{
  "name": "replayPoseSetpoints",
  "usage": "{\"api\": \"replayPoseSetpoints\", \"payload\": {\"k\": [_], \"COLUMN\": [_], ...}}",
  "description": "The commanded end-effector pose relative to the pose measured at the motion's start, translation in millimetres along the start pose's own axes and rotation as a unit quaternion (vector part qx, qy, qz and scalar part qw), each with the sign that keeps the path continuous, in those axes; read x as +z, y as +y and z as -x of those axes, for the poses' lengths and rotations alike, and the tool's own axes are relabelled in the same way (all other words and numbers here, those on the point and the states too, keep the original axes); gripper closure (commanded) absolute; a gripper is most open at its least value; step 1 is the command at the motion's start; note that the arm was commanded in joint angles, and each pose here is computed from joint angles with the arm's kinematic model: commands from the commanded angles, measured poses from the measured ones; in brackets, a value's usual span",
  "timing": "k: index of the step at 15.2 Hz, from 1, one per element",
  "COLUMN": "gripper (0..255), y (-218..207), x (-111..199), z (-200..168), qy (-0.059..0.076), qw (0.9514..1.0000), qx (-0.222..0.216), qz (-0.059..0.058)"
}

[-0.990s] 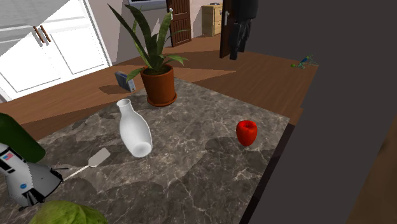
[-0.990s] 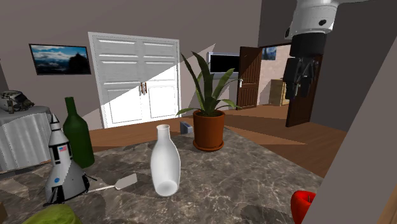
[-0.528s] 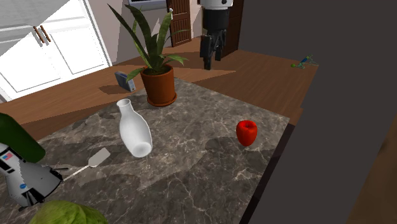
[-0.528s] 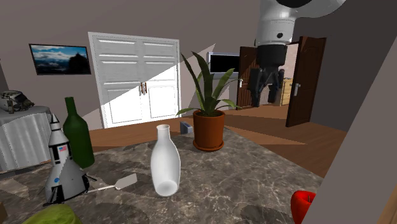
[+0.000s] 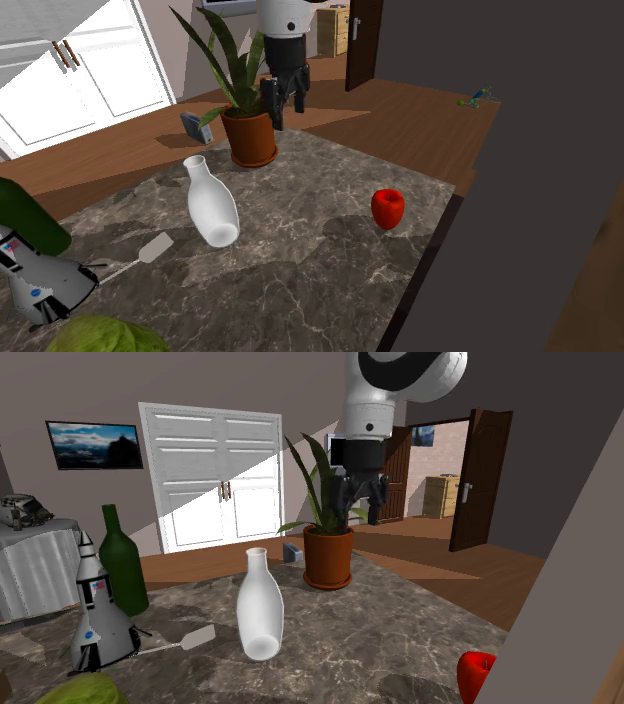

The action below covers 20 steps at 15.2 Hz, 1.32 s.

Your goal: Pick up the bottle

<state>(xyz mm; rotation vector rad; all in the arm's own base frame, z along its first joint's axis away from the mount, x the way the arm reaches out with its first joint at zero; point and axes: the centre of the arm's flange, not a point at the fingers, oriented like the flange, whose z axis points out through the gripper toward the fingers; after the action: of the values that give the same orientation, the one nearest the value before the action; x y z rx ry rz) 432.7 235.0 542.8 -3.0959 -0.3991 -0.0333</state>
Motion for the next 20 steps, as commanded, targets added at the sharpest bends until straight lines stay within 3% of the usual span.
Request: {"api": "replayPoseSetpoints", "payload": {"k": [1,15,20], "gripper": [0,0,0], "y": [-14,-137,-142], "x": [7,60,83], "z": [-21,-149,-153], "qy": [0.001,0.004,0.004], "qw": [1.0000,0.9998,0.9997], "qx": [-0.002,-0.021,-0.022], "qz": [0.000,0.005,0.005]}}
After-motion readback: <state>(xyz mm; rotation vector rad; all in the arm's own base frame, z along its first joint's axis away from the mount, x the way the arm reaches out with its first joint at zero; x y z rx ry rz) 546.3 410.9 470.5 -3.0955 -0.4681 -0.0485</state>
